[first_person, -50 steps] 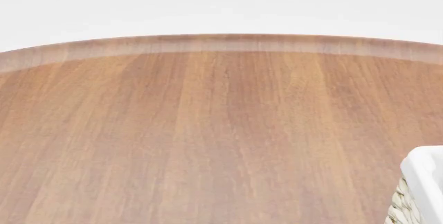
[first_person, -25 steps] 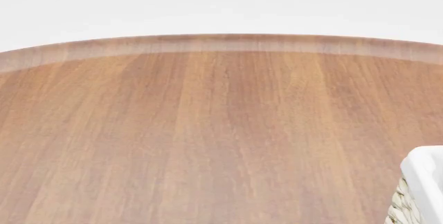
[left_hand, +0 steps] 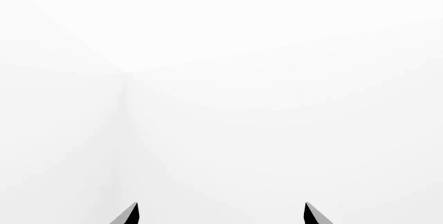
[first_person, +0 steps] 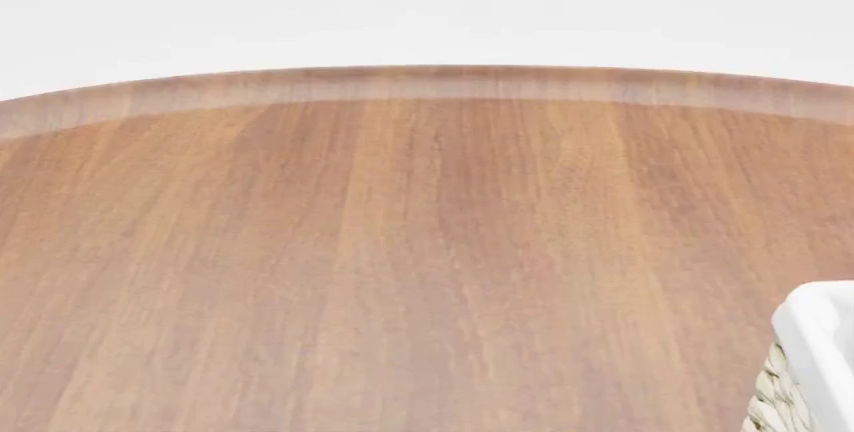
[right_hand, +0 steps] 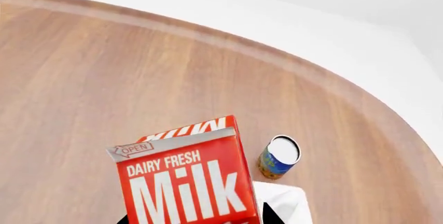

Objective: Pick the milk and place it in the basket.

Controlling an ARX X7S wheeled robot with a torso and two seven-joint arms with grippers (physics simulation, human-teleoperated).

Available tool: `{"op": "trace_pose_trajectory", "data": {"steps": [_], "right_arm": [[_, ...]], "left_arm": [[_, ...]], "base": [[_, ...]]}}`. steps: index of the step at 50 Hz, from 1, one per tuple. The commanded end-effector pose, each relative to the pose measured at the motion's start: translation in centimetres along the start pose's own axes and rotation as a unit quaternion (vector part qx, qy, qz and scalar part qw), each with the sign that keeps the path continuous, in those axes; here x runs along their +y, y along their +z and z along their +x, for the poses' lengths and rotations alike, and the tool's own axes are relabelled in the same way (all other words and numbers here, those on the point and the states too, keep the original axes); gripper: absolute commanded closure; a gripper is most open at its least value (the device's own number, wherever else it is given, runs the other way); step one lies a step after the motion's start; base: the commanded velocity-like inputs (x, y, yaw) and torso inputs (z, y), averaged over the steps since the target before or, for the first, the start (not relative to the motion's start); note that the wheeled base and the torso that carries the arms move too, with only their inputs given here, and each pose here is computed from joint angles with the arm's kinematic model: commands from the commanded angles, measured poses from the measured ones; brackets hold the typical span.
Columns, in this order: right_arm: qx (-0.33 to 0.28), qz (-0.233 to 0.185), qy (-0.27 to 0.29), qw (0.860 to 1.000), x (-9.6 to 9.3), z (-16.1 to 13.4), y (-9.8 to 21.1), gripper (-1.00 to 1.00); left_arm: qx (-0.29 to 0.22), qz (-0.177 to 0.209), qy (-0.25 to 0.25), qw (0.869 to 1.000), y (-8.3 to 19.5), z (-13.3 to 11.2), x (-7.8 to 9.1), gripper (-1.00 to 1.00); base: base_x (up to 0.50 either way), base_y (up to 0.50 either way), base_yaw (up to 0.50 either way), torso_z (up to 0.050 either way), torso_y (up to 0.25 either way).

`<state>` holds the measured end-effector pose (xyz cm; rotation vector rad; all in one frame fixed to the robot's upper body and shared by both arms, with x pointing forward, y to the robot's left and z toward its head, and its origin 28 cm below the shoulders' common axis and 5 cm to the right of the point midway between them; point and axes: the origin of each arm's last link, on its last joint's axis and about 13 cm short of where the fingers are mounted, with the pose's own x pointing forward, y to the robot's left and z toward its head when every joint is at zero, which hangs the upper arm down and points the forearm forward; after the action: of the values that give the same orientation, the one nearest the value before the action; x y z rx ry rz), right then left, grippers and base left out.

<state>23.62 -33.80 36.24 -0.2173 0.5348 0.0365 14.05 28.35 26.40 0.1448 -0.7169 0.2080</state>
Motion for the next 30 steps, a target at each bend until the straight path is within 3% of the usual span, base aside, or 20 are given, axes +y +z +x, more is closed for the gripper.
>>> {"op": "trace_pose_trajectory", "data": {"steps": [1, 30], "right_arm": [[-0.012, -0.012, -0.007, 1.000, -0.1, -0.2, -0.1, 1.00], [0.033, 0.029, -0.029, 0.999, -0.8, 1.9, -3.3, 1.00]], "left_arm": [[-0.015, 0.003, 0.002, 1.000, 0.1, 0.2, 0.1, -1.00], [-0.013, 0.004, 0.006, 1.000, 0.0, 0.0, 0.3, -1.00]], "base": [[0.00, 0.00, 0.00, 0.000, 0.000], [0.00, 0.00, 0.00, 0.000, 0.001]]}}
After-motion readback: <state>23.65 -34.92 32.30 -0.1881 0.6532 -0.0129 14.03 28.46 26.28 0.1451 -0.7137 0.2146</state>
